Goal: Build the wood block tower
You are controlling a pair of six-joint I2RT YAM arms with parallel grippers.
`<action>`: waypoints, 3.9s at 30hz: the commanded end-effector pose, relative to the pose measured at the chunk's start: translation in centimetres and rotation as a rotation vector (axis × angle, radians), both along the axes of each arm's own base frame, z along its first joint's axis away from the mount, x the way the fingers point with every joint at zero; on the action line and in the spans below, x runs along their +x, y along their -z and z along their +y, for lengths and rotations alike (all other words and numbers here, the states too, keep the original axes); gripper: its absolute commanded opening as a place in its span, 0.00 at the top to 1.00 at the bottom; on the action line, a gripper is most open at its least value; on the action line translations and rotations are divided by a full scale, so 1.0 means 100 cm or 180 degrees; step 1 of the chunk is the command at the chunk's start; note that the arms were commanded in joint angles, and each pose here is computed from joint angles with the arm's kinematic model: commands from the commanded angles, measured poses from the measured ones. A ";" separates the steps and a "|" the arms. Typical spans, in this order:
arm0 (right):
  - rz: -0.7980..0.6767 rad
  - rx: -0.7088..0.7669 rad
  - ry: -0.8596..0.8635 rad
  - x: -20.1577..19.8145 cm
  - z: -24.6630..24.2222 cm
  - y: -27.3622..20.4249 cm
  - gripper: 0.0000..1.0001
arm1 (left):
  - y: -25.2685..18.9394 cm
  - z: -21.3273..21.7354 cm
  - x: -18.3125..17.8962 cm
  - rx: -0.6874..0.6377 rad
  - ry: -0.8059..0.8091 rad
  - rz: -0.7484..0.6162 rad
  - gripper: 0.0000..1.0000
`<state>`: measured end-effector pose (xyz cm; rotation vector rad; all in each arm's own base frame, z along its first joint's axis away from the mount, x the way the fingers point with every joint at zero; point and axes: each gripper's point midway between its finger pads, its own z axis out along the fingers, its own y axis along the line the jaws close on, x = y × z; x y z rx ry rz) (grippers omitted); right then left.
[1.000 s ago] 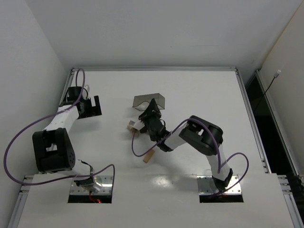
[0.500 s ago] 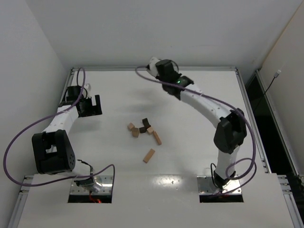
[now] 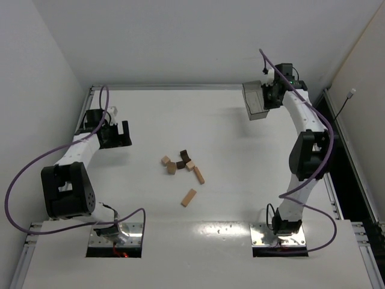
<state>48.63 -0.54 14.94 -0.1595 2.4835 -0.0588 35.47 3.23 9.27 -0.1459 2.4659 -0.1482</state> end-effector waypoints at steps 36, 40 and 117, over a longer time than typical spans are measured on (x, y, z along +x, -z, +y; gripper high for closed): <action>-0.0404 -0.0064 -0.0419 0.060 -0.102 0.004 0.41 | -0.007 0.004 0.017 -0.0042 0.0010 -0.0114 0.00; -0.0581 0.0048 -0.0720 0.050 -0.058 -0.026 0.41 | -0.007 0.004 0.017 -0.0042 0.0010 -0.0114 0.00; 0.0855 0.0321 -0.1308 -0.153 0.295 0.137 1.00 | -0.001 0.024 0.008 0.0302 -0.0189 -0.0096 0.00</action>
